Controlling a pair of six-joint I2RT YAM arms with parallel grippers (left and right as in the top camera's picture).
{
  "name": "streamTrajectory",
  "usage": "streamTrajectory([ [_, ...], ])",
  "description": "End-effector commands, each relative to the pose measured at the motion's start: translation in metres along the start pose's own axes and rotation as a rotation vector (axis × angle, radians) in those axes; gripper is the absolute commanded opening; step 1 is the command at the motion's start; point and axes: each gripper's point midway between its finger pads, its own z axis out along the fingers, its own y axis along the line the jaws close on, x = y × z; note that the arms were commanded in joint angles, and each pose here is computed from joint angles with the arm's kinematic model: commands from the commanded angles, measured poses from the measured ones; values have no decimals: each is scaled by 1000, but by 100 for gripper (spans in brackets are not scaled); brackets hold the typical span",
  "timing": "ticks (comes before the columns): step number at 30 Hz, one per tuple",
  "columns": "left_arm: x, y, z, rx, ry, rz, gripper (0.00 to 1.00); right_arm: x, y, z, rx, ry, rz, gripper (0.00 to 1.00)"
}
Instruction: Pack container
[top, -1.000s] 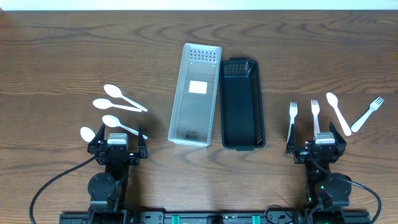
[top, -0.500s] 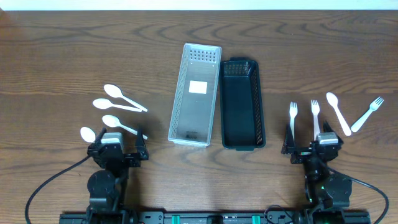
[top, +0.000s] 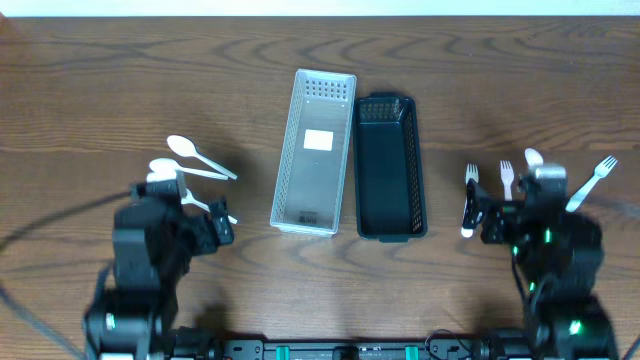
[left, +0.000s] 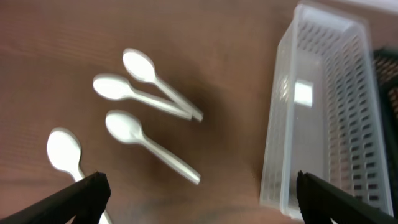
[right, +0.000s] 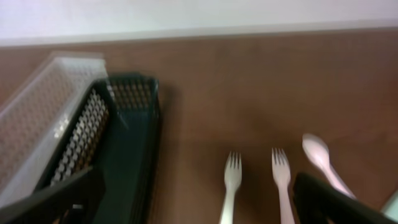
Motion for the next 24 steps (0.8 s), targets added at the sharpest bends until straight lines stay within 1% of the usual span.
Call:
streamTrajectory([
  [1, -11, -4, 12, -21, 132, -17, 98, -13, 5, 11, 3, 153, 0, 99],
  [4, -12, -4, 31, -47, 238, -20, 98, -14, 9, 24, -4, 312, 9, 99],
  [8, -7, -3, 63, -65, 321, -21, 98, -7, 16, 48, -38, 431, 36, 99],
  [9, -4, -3, 71, -69, 340, -22, 99, -2, 15, 53, -34, 453, 38, 95],
  [10, -2, -2, 78, -73, 357, -22, 95, 4, 14, 59, -31, 482, 41, 85],
  [11, 2, -1, 85, -79, 378, -22, 91, 11, 13, 65, -27, 513, 44, 81],
  [12, 6, -1, 90, -79, 399, -23, 90, 17, 12, 70, -23, 539, 46, 80],
  [13, 9, -2, 95, -71, 419, -25, 89, 24, 11, 75, -19, 566, 49, 73],
  [15, 18, -6, 106, -49, 464, -34, 74, 38, 8, 86, -11, 625, 54, 56],
  [18, 28, -13, 118, -9, 516, -49, 61, 57, 6, 99, -2, 696, 61, 49],
  [20, 35, -15, 125, 2, 546, -55, 53, 68, 4, 106, 4, 735, 64, 40],
  [21, 38, -14, 128, 1, 559, -56, 49, 74, 3, 110, 7, 756, 66, 39],
  [24, 48, -15, 135, -5, 601, -51, 39, 89, 1, 117, 13, 811, 70, 39],
])
